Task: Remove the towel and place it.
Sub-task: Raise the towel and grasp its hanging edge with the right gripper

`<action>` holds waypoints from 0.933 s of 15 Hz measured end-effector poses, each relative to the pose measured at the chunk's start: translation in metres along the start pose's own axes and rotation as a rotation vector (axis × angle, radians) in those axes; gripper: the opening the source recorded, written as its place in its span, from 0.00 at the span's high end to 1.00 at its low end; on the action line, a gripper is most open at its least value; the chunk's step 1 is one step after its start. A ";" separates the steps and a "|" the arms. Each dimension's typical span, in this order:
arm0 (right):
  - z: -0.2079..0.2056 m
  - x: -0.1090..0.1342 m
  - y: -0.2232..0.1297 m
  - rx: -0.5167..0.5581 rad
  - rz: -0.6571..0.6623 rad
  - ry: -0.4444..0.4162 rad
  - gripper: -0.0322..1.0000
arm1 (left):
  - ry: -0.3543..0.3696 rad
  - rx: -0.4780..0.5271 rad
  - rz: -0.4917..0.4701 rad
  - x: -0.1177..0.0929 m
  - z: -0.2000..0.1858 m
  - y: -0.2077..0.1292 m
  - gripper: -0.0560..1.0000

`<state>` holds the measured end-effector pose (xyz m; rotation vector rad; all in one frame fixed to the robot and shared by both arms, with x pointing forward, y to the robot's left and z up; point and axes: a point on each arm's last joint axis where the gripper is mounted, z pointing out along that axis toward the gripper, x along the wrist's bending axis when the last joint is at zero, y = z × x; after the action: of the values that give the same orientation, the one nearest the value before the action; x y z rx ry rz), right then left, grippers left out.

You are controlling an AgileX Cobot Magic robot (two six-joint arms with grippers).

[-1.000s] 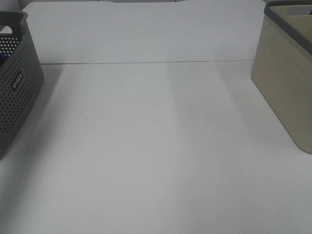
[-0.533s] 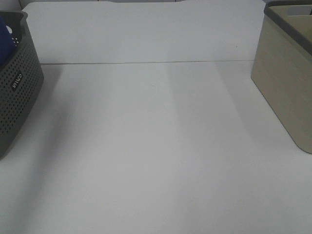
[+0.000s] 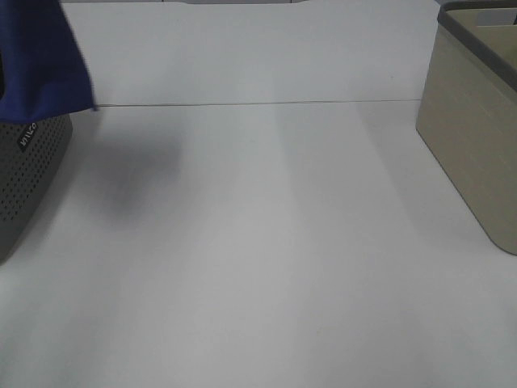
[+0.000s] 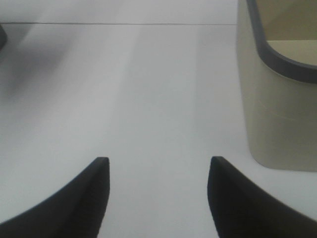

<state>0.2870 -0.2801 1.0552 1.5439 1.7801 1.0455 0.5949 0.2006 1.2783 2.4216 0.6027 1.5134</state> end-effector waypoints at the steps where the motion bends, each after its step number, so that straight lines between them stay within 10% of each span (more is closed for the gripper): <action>1: 0.012 0.001 0.010 0.001 0.015 0.051 0.40 | -0.001 -0.023 0.006 -0.003 0.002 0.009 0.95; 14: 0.176 0.009 0.122 -0.208 -0.042 0.725 0.40 | -0.112 -0.215 0.063 -0.051 0.011 0.071 0.95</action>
<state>0.4957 -0.2322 1.0626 1.0554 2.0429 1.8656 0.6007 0.1147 1.2603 2.3595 0.3259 1.3763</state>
